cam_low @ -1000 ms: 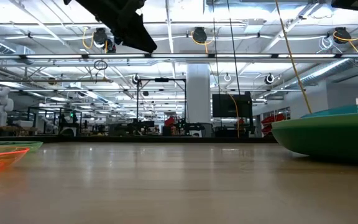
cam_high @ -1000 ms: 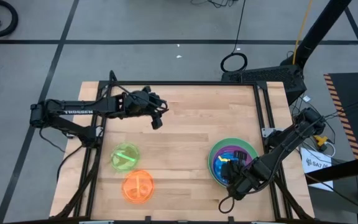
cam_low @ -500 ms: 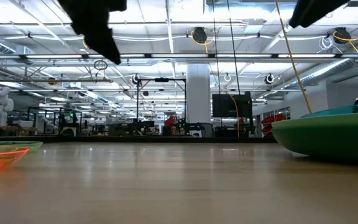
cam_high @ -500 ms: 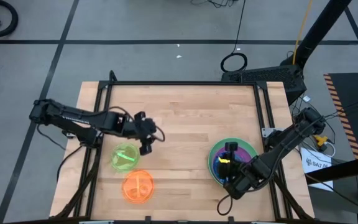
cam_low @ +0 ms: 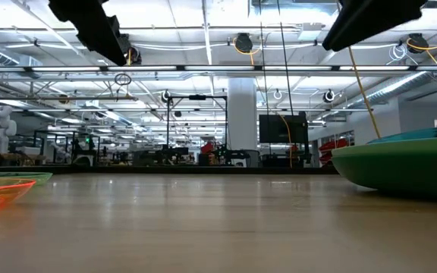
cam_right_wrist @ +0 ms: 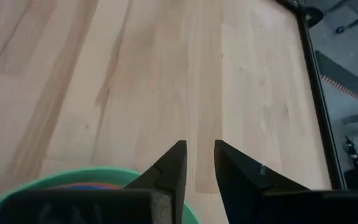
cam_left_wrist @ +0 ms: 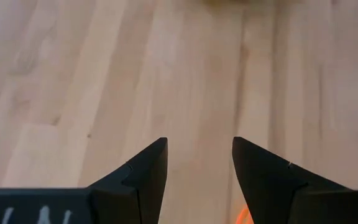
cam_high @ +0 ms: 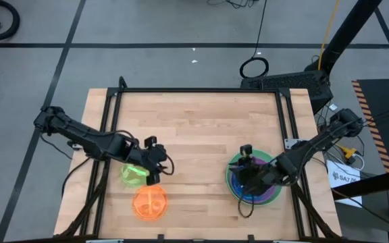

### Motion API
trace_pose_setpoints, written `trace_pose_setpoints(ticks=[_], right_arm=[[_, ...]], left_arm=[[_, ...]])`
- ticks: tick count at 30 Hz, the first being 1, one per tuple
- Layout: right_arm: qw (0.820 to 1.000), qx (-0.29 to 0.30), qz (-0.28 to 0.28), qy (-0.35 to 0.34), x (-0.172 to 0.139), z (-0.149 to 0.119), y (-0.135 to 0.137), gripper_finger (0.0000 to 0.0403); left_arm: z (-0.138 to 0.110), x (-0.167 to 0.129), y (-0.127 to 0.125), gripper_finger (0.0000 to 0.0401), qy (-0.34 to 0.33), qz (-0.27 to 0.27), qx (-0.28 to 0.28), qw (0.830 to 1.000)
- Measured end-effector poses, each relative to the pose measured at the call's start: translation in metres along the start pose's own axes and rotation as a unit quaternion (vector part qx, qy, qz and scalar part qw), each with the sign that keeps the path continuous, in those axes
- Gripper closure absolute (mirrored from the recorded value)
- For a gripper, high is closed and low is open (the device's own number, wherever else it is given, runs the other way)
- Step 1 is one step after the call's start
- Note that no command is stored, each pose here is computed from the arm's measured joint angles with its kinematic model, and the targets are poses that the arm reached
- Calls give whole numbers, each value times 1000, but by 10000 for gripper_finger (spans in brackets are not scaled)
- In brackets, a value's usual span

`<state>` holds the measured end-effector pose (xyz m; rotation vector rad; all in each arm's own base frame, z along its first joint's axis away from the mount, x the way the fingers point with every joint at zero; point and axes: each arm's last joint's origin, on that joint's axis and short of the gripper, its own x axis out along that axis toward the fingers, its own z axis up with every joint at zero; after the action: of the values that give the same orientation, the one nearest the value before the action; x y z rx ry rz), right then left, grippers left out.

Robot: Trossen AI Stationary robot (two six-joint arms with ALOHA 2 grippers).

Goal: Stack plastic plates
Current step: Stack the small blue plate on top of the small pink plate

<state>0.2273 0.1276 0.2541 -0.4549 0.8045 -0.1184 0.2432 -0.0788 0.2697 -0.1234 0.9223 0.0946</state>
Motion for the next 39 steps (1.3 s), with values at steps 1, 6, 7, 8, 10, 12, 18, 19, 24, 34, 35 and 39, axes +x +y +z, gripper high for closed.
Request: trace_pose_setpoints(ticks=[1, 6, 7, 8, 10, 12, 18, 19, 24, 34, 35, 39], right_arm=[[1000, 4, 0, -9, 0, -6, -2, 329], [994, 55, 19, -93, -1, -32, -13, 331], [990, 74, 38, -111, -2, -37, -15, 331], [985, 98, 61, -125, -2, -42, -16, 331], [974, 150, 108, -129, -3, -52, -17, 331], [959, 207, 154, -113, -3, -60, -17, 331], [929, 297, 220, 36, 0, -82, -8, 357], [926, 301, 219, 58, 1, -86, -6, 364], [927, 288, 208, 117, 4, -95, -1, 398], [936, 257, 162, 178, 17, -105, 5, 401], [936, 254, 155, 186, 18, -107, 6, 401], [939, 246, 120, 210, 20, -113, 5, 402]], left_arm=[[-1, 1, -2, 215, 2, -1, 1, 1000], [-6, 7, -14, 215, 16, -7, 20, 1000], [-8, 9, -16, 215, 22, -7, 25, 999], [-9, 11, -18, 215, 27, -6, 29, 999], [-10, 13, -21, 215, 28, -5, 35, 999], [-12, 15, -25, 215, 31, -4, 43, 999], [-15, 18, -29, 215, 24, 23, 57, 998], [-15, 18, -29, 215, 22, 26, 56, 998], [-15, 18, -29, 215, 18, 33, 51, 998], [-14, 18, -29, 215, 10, 47, 51, 998], [-14, 18, -29, 215, 10, 48, 51, 998], [-14, 18, -29, 215, 10, 48, 50, 998]])
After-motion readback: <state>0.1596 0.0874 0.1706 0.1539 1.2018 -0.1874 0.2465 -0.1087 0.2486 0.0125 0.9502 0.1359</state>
